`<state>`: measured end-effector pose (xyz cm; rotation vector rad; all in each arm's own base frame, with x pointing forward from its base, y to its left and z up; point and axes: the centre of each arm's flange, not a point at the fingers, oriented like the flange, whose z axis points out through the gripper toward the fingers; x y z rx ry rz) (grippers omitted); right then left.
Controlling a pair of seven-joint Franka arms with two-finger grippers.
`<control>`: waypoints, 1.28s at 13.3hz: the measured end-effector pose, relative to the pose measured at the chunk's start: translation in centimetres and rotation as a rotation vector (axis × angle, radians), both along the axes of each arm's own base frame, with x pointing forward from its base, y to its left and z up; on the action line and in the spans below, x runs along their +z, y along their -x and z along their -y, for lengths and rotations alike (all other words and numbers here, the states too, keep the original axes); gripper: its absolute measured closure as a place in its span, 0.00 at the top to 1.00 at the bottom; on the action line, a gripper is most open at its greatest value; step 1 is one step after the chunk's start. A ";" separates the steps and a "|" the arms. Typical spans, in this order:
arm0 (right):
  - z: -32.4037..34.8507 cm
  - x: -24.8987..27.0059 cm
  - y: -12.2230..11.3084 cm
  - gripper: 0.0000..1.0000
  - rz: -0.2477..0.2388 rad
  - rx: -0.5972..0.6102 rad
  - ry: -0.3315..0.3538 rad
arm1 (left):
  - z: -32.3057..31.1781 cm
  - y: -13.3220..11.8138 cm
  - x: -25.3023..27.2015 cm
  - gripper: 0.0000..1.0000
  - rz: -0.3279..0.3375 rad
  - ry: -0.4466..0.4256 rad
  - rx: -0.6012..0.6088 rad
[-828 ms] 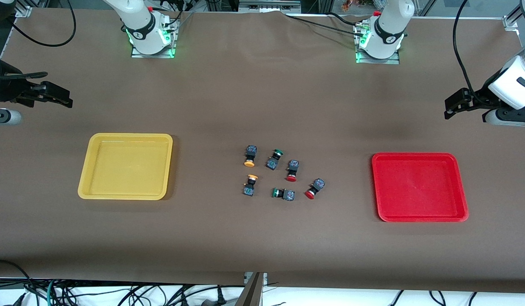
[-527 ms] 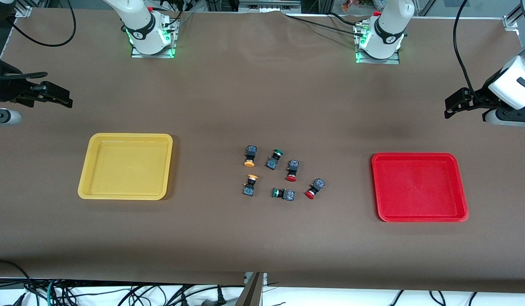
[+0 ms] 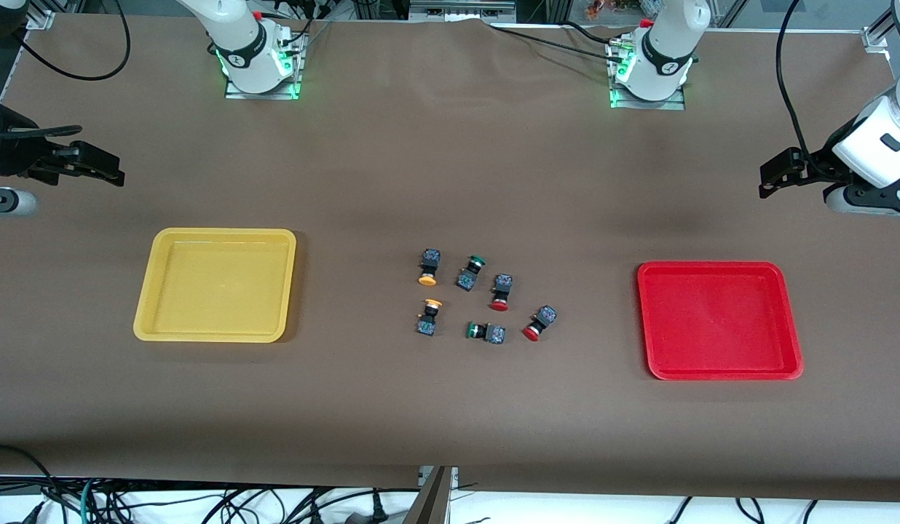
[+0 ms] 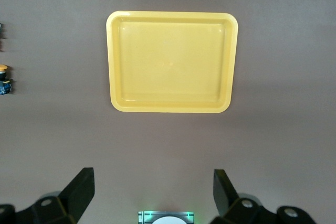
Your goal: Place red and yellow buttons in trays
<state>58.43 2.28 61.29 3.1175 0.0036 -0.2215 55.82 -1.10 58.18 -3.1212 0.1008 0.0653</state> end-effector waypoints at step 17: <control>-15.0 -18.5 -7.4 1.00 0.005 -0.011 0.031 | 6.2 -6.8 -11.3 1.00 -0.141 0.032 -0.083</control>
